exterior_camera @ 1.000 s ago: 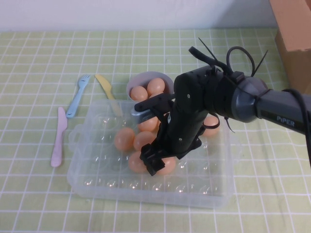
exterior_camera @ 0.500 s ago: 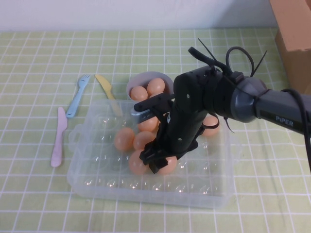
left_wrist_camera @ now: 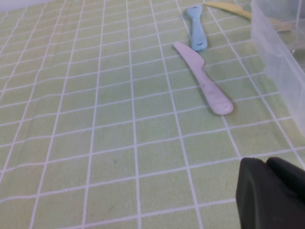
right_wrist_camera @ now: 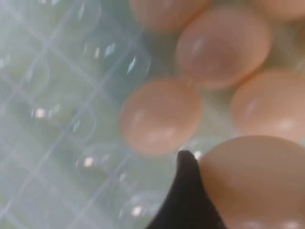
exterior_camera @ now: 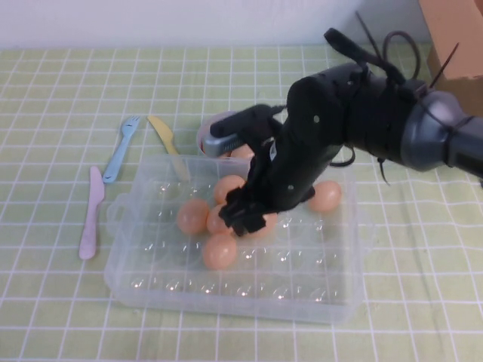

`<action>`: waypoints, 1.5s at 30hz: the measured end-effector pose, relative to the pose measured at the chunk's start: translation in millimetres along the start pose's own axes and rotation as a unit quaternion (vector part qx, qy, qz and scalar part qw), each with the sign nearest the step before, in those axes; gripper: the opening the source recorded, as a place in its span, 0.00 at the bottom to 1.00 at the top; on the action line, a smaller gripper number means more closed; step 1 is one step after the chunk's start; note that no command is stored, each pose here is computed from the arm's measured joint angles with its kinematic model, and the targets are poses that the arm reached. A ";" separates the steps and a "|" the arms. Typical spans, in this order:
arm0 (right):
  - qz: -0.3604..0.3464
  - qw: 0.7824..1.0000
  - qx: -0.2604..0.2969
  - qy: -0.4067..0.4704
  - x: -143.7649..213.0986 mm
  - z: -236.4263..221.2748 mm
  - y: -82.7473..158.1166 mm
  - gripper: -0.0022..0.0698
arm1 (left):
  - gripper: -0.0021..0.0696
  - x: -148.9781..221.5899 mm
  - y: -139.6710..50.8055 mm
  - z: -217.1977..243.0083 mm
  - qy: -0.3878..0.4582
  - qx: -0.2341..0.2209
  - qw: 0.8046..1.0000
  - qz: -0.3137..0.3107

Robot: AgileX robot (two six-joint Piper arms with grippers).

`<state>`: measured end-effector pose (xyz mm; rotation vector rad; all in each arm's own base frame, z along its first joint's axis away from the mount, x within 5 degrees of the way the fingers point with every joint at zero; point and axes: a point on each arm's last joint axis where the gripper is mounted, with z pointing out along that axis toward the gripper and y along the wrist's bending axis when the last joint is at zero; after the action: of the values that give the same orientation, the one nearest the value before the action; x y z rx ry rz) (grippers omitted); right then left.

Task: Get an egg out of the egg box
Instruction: Pick up the egg from the plastic box, then place the egg in the bowl

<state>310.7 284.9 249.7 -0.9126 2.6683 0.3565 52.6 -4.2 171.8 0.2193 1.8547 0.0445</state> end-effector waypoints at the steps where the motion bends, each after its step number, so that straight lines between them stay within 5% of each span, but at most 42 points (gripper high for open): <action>1: -0.003 1.000 0.004 -0.017 -2.7 -4.2 -1.1 0.66 | 0.02 0.0 0.0 0.0 0.000 0.000 1.000 0.000; 15: 0.038 0.968 0.047 -0.242 -50.6 5.8 -59.9 0.66 | 0.02 0.0 0.0 0.0 0.000 0.000 1.000 0.000; 29: 0.057 0.964 0.063 -0.252 -84.3 53.9 -97.4 0.66 | 0.02 0.0 0.0 0.0 0.000 0.000 1.000 0.000; 45: 0.059 0.967 0.064 -0.239 -83.3 66.8 -101.0 0.73 | 0.02 0.0 0.0 0.0 0.000 0.000 1.000 0.000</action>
<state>450.0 275.1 203.9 -0.5440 2.2710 0.3715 52.6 -4.2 171.8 0.2193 1.8547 0.0445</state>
